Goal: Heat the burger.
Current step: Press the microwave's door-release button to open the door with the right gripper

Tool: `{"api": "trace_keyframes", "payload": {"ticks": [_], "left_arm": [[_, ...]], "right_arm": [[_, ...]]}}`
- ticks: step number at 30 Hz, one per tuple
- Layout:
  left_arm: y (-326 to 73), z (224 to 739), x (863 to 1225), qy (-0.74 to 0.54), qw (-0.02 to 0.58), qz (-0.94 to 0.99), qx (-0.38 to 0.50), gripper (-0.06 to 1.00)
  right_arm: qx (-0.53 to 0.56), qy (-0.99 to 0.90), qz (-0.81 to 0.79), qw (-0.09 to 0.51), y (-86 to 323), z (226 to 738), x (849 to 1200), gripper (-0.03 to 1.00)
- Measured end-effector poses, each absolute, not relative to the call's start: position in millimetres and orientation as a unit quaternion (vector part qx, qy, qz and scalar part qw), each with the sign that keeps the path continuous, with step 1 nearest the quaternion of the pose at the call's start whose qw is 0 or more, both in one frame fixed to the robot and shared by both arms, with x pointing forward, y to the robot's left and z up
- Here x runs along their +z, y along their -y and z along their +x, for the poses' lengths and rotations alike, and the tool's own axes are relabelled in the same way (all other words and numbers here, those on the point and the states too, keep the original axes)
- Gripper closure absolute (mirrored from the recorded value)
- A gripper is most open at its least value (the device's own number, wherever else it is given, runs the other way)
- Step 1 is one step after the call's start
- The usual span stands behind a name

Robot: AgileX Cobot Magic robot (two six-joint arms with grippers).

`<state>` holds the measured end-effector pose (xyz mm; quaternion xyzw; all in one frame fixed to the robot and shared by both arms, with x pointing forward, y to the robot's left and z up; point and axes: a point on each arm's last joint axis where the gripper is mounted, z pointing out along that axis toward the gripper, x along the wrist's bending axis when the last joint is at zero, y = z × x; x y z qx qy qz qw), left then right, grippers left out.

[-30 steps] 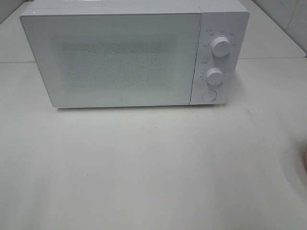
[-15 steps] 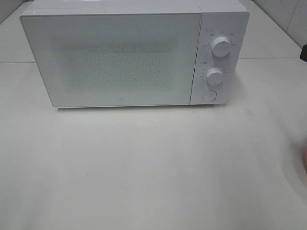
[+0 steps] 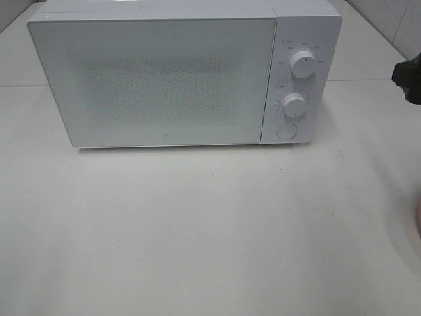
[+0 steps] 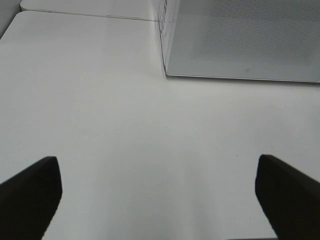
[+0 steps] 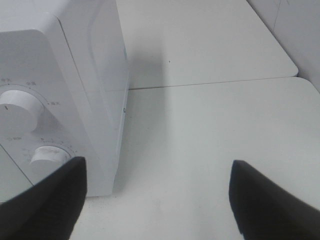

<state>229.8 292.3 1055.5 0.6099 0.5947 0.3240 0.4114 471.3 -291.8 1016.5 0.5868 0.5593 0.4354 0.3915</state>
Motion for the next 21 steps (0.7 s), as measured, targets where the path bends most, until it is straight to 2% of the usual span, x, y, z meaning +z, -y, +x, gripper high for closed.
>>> {"api": "trace_keyframes", "payload": {"ticks": [21], "left_arm": [[-292.3,229.8,1055.5,-0.595,0.411,0.610,0.324,-0.03]], "right_arm": [[0.440,-0.634,0.551,0.317,230.7,490.4,966.3,0.21]]}}
